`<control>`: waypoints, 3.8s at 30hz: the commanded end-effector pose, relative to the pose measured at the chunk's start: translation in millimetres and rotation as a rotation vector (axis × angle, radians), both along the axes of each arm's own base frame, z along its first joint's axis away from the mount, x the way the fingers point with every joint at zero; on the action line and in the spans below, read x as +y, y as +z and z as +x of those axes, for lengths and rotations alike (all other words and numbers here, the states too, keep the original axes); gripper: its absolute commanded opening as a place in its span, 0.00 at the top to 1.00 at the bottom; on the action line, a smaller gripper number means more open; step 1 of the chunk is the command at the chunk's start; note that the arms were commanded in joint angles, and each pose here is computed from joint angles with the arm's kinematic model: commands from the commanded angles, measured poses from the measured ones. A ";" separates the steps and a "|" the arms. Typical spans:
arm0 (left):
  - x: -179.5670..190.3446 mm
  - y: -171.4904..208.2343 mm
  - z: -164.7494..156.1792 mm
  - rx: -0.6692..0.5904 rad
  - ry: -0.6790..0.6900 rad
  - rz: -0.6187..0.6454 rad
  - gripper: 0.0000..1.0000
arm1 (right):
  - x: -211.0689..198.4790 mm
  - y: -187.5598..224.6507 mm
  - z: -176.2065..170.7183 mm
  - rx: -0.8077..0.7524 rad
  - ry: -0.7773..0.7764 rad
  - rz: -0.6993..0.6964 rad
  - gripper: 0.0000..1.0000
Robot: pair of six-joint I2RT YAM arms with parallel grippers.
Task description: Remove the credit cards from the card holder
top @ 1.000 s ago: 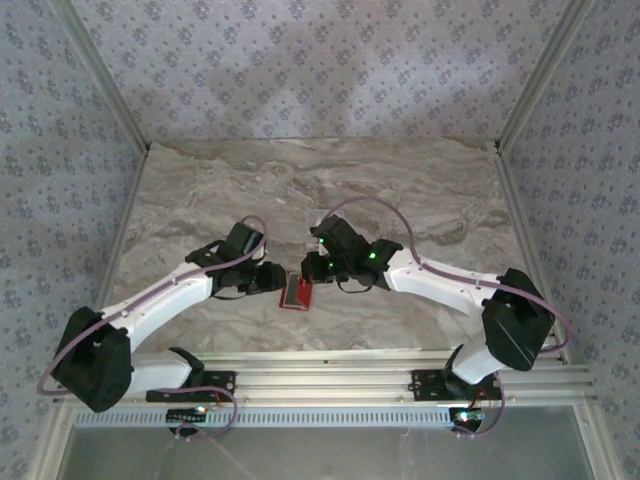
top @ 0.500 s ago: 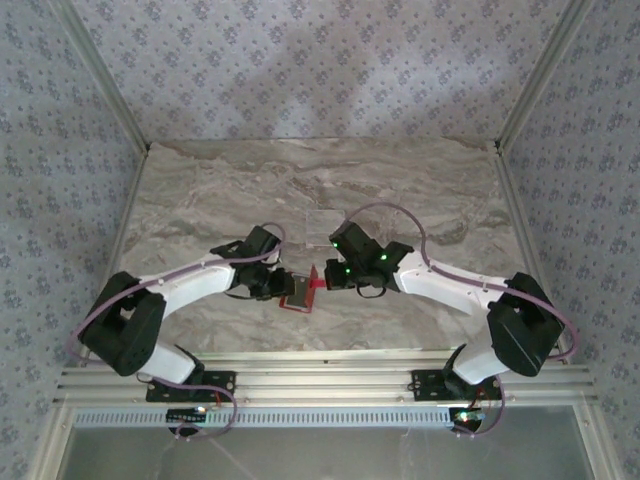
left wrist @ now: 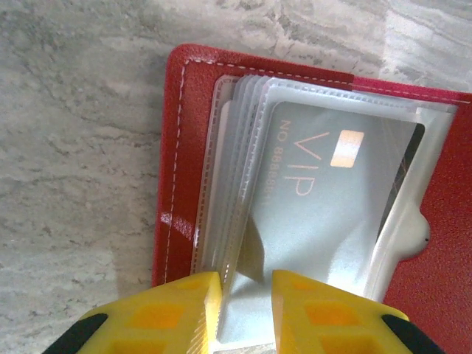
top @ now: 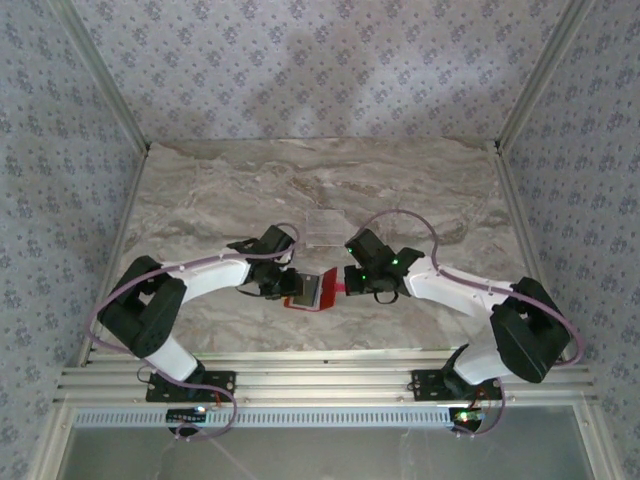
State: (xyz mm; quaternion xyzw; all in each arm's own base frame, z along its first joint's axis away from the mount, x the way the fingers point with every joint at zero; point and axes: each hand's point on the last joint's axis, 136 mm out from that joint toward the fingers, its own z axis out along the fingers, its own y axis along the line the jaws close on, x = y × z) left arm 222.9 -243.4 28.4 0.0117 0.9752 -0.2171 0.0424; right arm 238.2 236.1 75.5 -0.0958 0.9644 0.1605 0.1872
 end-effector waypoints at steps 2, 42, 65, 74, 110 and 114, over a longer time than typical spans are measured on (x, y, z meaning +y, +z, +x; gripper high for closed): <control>5.8 -7.3 -6.3 0.029 0.019 0.049 0.73 | -10.2 -10.1 6.8 -0.005 -0.002 -0.049 1.00; -6.4 34.3 -2.1 -0.050 0.000 -0.067 0.73 | -21.8 -14.4 -5.4 0.024 -0.096 -0.300 0.56; -8.1 20.4 7.2 -0.034 -0.014 -0.018 0.76 | 71.6 65.4 -1.6 0.052 -0.020 0.148 0.70; -6.1 14.6 4.8 -0.015 -0.013 -0.005 0.78 | 66.7 0.2 4.8 0.172 -0.038 0.134 0.78; -3.5 27.6 8.4 -0.042 0.030 -0.025 0.80 | 58.0 5.7 21.1 0.095 -0.066 0.126 0.76; -4.6 36.0 15.4 -0.054 0.036 -0.039 0.81 | 64.5 10.5 21.4 0.114 -0.073 0.207 0.76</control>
